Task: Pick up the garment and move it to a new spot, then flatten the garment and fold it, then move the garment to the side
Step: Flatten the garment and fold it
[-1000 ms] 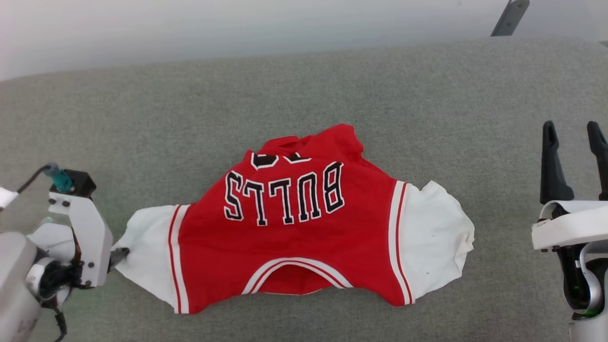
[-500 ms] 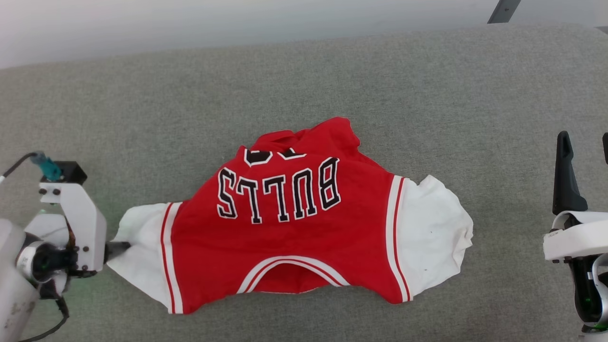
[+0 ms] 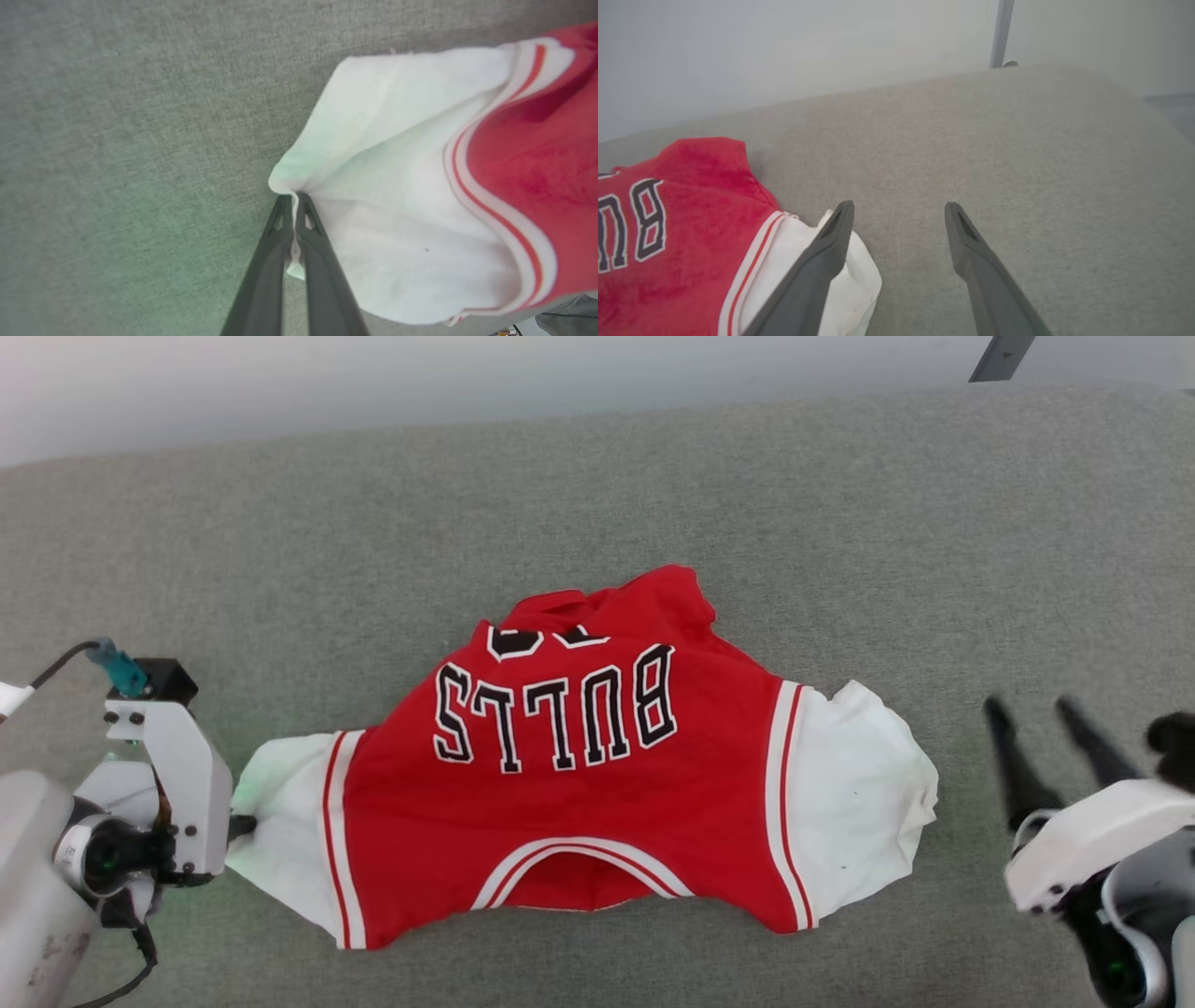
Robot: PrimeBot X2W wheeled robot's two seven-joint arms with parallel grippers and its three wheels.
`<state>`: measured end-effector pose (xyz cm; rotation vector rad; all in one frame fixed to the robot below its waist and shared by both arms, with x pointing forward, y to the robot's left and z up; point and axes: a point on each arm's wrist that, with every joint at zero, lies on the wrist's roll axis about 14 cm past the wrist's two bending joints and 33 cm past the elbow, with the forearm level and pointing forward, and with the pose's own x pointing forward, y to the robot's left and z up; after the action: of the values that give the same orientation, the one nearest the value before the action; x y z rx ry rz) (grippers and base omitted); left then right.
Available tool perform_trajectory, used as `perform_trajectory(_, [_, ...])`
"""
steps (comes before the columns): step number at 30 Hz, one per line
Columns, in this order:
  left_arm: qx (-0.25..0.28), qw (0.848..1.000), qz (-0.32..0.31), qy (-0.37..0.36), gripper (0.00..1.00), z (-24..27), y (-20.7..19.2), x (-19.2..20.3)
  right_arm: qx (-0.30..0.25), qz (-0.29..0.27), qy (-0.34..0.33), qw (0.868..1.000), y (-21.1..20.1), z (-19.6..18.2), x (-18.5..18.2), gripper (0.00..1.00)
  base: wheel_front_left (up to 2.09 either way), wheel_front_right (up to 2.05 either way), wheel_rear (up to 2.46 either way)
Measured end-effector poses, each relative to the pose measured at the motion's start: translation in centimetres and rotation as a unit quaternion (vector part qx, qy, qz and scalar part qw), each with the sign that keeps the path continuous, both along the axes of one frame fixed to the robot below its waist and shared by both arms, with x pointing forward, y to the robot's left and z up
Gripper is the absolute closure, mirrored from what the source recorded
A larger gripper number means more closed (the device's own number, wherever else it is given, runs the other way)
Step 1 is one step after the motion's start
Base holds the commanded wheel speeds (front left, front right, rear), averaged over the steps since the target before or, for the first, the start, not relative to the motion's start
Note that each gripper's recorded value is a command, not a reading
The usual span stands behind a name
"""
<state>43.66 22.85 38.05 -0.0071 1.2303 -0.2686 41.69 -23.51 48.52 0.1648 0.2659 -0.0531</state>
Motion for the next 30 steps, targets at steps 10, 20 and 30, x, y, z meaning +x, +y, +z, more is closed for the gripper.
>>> perform_trajectory(10, [-0.001,1.0,0.005,-0.01,1.0,0.0,0.3,-0.2,0.045,0.062,0.175,0.982,3.0,-6.3,-2.2,0.0,0.0,0.0,0.0])
perform_trajectory(20, [-0.005,1.0,0.007,-0.015,1.0,-0.3,0.4,0.0,0.042,0.094,0.267,0.958,4.4,-9.7,-1.5,1.0,0.0,0.0,0.0])
perform_trajectory(30, [-0.005,0.999,0.022,-0.043,1.0,1.2,1.0,0.6,0.083,0.099,0.242,0.962,4.8,-7.5,0.9,1.0,0.0,0.0,0.0])
